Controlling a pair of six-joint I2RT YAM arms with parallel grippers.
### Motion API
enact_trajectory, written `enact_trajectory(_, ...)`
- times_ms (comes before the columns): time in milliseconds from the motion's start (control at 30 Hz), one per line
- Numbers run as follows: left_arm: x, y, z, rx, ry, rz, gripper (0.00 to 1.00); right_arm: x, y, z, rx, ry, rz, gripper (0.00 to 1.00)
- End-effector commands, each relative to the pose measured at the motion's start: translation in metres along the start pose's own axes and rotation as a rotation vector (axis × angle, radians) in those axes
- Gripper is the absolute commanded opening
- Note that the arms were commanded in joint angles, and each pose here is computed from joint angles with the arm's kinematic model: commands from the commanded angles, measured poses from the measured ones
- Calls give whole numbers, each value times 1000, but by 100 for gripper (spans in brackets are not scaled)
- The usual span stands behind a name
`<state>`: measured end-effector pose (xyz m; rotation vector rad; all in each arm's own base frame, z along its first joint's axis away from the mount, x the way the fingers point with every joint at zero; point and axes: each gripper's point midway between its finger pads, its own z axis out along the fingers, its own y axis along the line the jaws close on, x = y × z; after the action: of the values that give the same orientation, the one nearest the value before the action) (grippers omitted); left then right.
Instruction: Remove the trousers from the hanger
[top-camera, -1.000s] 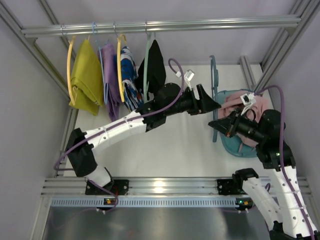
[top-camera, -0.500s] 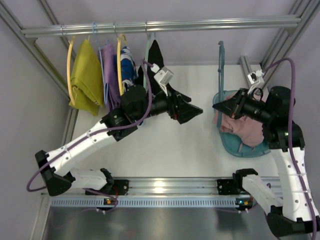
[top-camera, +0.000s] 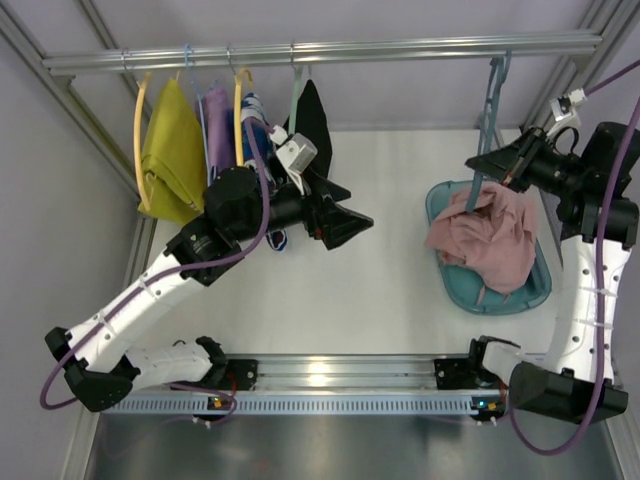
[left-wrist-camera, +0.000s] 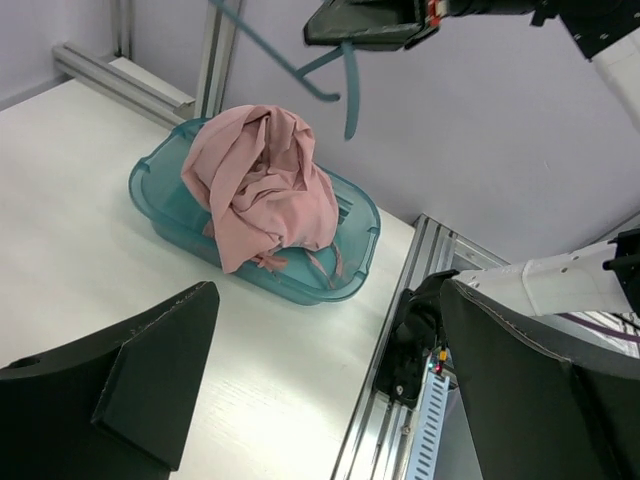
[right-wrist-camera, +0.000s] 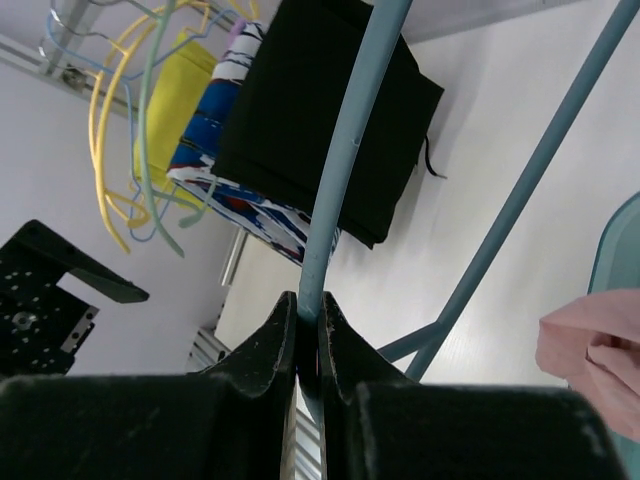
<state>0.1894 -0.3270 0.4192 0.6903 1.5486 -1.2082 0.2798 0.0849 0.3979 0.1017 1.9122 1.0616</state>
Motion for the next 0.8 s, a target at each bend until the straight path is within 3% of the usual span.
enact_trajectory(0, -26, -12, -20, 26, -53, 37, 99, -20, 30, -16, -70, -34, -79, 0)
enact_trajectory(333, -30, -12, -29, 8, -64, 18, 99, -43, -1, -13, -50, 44, 122, 0)
enact_trajectory(767, -27, -8, -31, -4, -63, -2, 98, -76, -26, -19, -70, 18, 183, 0)
